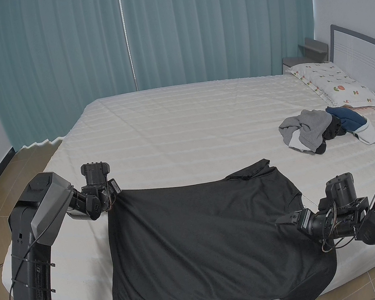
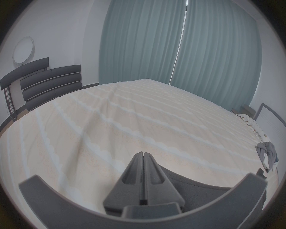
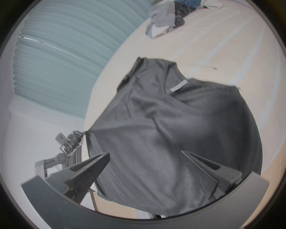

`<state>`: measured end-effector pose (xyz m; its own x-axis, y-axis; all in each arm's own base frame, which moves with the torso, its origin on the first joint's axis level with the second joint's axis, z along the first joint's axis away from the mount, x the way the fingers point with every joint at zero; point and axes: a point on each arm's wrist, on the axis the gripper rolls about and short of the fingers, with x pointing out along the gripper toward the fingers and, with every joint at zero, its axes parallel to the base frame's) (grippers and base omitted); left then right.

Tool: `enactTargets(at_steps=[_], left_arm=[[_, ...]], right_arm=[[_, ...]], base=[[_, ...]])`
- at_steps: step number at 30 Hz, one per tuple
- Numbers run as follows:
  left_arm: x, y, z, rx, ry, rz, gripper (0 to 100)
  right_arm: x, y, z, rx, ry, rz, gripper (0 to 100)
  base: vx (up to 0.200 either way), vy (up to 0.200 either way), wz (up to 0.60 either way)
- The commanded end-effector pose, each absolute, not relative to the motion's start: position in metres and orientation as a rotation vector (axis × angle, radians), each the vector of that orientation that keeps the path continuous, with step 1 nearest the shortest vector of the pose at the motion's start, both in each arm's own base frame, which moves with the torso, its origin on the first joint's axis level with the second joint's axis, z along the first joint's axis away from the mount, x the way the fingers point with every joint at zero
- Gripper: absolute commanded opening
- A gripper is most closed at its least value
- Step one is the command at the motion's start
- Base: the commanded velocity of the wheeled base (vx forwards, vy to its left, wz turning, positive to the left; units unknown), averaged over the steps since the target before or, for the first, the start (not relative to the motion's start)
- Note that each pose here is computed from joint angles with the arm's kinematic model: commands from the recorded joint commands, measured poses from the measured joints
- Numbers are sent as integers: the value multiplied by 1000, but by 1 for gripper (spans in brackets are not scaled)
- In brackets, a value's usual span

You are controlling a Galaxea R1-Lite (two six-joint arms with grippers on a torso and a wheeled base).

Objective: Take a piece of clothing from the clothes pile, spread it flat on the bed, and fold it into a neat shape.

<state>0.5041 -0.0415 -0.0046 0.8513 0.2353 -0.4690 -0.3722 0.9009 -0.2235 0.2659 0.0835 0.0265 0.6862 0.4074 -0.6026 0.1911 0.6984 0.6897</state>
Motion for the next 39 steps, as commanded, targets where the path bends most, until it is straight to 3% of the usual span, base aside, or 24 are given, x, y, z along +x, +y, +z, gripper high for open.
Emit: enactTargets(at_steps=[1,10,18,39], left_arm=[[503,-45,-2,-317,452,320,0],[501,-42,5,-317,444,325,0],[499,-41,8,-318,446,329,0],[497,-43,8,-308,468,328,0]], right_arm=[[291,75,24,826,770,113,100],[354,51,30,734,700,75,100],[412,48,17,669,739,68,100],[468,38,-27,642,711,62,100]], base=[[0,0,0],[0,0,0],[0,0,0],[0,0,0]])
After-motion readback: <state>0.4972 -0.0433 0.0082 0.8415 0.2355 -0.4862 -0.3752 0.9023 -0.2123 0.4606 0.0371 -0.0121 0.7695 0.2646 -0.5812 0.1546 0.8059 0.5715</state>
